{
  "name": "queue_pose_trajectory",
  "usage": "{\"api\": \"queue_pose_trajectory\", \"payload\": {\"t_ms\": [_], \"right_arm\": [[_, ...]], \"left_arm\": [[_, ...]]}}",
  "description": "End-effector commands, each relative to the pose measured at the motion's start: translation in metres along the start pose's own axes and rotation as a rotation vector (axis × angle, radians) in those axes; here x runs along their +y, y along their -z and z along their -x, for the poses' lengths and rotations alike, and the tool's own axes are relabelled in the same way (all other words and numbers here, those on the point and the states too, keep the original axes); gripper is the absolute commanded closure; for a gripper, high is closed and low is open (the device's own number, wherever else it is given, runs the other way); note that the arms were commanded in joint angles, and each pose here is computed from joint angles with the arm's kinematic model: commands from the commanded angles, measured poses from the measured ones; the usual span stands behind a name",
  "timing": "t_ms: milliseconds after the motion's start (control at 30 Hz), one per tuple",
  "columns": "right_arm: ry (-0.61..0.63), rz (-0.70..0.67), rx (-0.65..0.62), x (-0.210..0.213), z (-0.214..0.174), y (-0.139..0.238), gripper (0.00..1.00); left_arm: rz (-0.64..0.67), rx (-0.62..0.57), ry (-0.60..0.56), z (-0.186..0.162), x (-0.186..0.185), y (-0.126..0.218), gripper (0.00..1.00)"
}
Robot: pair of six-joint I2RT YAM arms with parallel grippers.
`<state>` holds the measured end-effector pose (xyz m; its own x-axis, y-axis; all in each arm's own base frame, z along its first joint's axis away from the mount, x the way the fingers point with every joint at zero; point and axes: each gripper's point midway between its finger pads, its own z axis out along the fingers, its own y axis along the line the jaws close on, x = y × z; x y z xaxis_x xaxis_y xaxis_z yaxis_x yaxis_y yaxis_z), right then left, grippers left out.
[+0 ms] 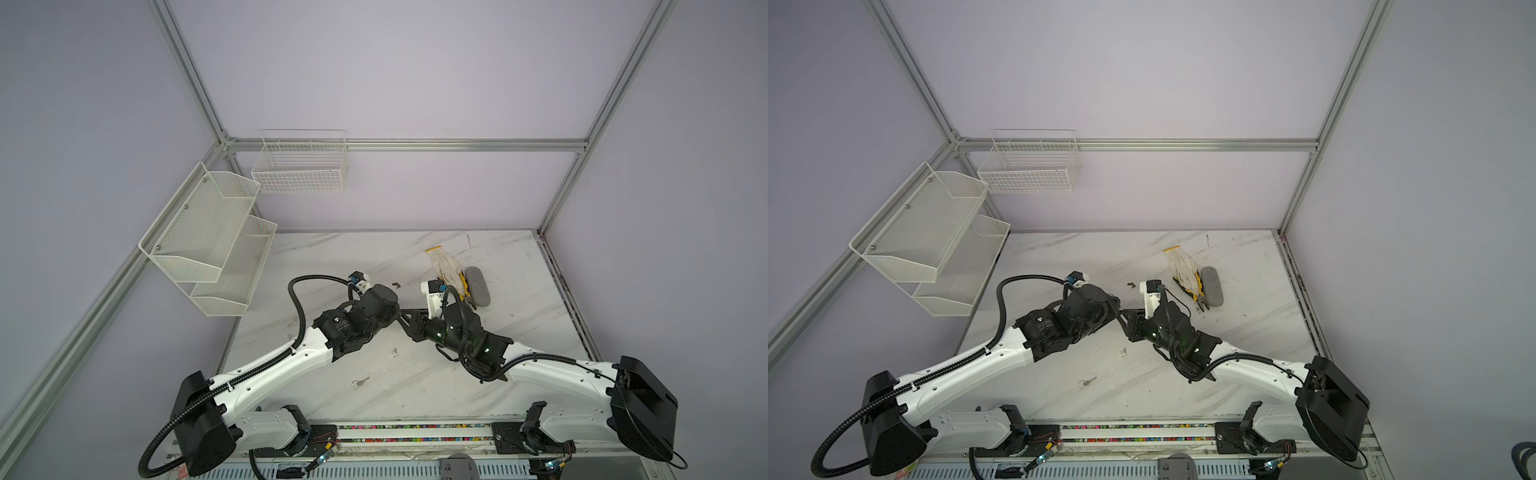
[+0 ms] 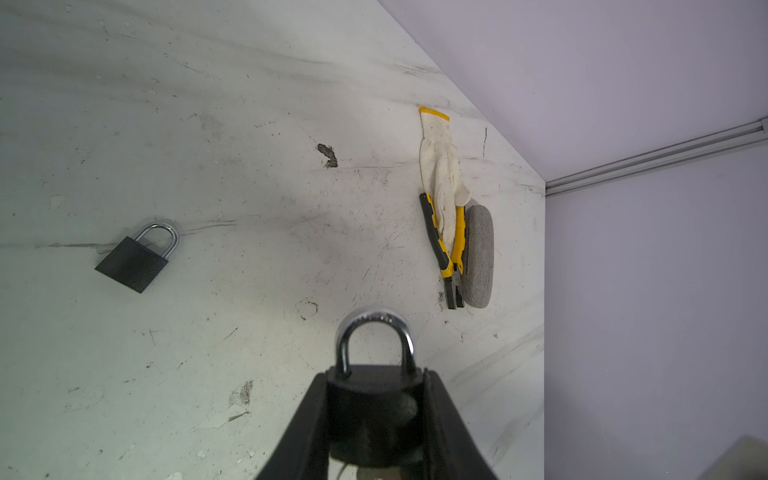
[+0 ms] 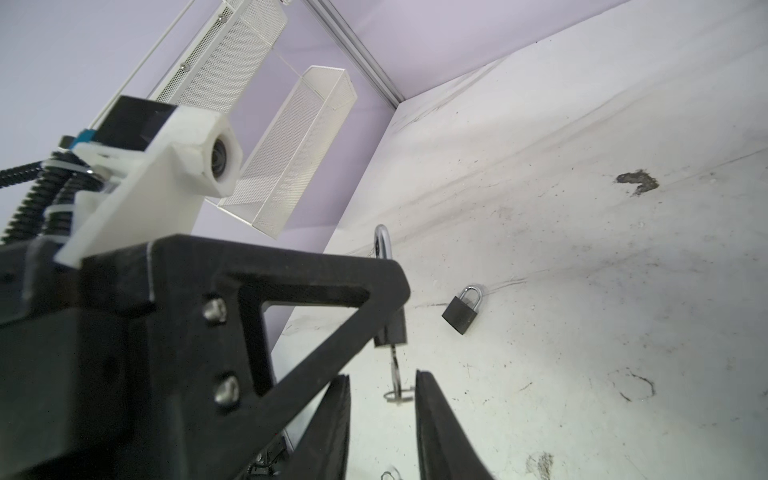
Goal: Unlock with the key
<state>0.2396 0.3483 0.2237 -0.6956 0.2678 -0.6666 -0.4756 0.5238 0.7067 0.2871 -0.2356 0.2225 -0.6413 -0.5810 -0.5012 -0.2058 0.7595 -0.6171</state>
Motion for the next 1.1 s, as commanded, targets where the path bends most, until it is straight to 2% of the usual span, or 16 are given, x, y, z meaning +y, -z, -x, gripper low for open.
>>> {"api": "queue_pose_trajectory", "payload": {"t_ms": [0, 267, 700, 900, 967, 1067], "right_arm": [[-0.062, 0.039, 0.005, 0.005, -0.001, 0.002, 0.70], [-0.101, 0.005, 0.025, -0.007, -0.007, -0.008, 0.78], [-0.051, -0.014, -0.020, -0.008, 0.005, -0.008, 0.90], [-0.029, -0.020, -0.041, -0.007, 0.012, -0.009, 0.95], [-0.016, -0.028, -0.057, -0.007, 0.016, -0.009, 1.00], [0.010, -0.021, -0.081, -0.001, 0.026, -0.009, 1.00]], "left_arm": [[-0.020, -0.055, 0.027, 0.014, -0.006, 0.006, 1.00], [-0.027, -0.059, 0.042, 0.014, -0.007, 0.006, 1.00], [-0.036, -0.043, 0.039, 0.012, -0.009, 0.005, 1.00], [-0.068, 0.023, 0.016, 0.001, -0.015, 0.005, 1.00], [-0.091, 0.059, 0.002, -0.004, -0.021, 0.007, 1.00], [-0.110, 0.115, -0.031, -0.017, -0.025, 0.007, 1.00]]}}
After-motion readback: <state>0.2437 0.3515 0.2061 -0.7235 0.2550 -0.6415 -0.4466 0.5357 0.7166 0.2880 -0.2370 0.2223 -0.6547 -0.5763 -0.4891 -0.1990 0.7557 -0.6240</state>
